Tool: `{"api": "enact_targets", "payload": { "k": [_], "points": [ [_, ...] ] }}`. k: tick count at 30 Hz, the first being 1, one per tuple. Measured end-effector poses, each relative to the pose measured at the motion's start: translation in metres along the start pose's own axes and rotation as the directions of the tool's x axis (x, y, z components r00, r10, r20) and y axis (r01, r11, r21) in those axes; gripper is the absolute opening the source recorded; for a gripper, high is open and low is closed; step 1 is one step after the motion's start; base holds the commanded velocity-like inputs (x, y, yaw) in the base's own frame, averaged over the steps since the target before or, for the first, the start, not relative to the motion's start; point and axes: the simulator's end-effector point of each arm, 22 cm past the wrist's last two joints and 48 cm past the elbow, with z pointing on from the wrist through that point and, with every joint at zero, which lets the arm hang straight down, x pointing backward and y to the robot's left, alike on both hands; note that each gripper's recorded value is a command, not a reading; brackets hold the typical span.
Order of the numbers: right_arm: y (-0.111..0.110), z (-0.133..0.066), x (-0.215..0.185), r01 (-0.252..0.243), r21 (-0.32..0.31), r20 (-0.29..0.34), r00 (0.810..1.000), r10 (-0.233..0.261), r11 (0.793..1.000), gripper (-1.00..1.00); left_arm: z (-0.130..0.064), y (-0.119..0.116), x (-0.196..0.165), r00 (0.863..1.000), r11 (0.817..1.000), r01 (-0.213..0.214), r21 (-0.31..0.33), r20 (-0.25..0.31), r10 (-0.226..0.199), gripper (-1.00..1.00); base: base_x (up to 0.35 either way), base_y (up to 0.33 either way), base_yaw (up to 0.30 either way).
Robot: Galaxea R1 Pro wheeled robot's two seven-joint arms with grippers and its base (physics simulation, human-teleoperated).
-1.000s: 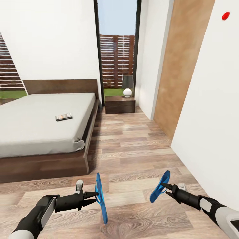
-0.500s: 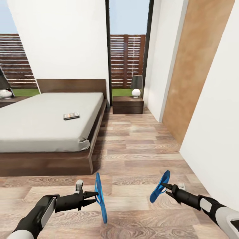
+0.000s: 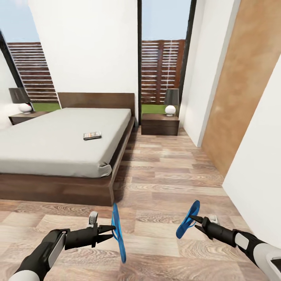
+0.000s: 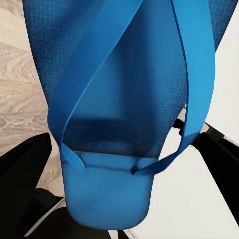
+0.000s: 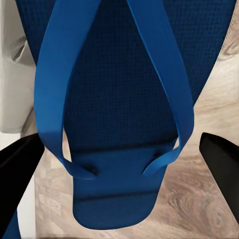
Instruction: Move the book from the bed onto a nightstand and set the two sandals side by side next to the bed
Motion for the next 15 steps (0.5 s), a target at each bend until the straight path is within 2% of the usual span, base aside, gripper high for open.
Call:
{"api": "enact_targets", "payload": {
  "k": [15],
  "points": [
    [0.0001, 0.0, 0.0, 0.0, 0.0, 0.0, 1.0, 0.0, 1.0, -1.0, 0.0, 0.0, 0.0, 1.0, 1.0, 0.0, 0.0, 0.0, 0.0, -1.0, 0.116, -0.123, 0.179]
  ]
}}
